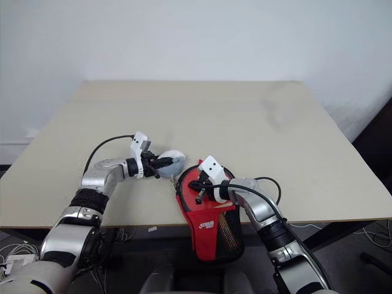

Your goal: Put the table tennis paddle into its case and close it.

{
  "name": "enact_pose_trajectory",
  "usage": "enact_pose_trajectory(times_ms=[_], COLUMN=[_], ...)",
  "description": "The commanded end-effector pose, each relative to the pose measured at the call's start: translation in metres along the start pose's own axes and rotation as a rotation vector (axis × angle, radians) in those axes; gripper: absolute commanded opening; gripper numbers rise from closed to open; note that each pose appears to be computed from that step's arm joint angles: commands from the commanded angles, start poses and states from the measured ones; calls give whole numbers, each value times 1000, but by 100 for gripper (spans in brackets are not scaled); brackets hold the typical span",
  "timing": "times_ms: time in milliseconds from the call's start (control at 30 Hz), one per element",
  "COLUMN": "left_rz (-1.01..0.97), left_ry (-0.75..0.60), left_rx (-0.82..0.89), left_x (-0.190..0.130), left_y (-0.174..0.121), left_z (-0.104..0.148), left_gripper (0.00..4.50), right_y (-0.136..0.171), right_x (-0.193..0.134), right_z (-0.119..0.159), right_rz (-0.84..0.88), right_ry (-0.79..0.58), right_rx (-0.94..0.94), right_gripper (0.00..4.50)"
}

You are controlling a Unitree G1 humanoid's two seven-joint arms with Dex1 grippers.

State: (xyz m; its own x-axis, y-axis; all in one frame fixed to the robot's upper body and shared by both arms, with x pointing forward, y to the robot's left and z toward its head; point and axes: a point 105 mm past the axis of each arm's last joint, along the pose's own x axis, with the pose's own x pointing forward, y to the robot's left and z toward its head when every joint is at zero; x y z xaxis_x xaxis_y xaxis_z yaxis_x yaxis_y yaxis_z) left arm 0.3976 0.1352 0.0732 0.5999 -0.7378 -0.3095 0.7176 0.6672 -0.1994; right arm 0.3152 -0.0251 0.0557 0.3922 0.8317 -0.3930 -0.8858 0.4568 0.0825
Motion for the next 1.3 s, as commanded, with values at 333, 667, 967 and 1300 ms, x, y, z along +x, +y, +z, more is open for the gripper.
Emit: enact_pose_trajectory(times_ms=[333, 667, 967, 1300], left_rz=[146, 202, 213, 227], left_ry=[-81, -76, -66, -74], left_rx=[102, 139, 175, 207], left_x=[18, 40, 56, 62], left_y=[13, 8, -2, -7], left_z=[33, 43, 48, 60], left_gripper=[36, 36, 36, 36], right_y=[3, 7, 10, -5], right_x=[-1, 1, 2, -5], right_z=[-16, -16, -17, -22], right_rz=[5, 12, 14, -49], right_ry=[56, 54, 54, 66], right_rx=[23, 23, 29, 19], right_gripper=[0, 0, 0, 0])
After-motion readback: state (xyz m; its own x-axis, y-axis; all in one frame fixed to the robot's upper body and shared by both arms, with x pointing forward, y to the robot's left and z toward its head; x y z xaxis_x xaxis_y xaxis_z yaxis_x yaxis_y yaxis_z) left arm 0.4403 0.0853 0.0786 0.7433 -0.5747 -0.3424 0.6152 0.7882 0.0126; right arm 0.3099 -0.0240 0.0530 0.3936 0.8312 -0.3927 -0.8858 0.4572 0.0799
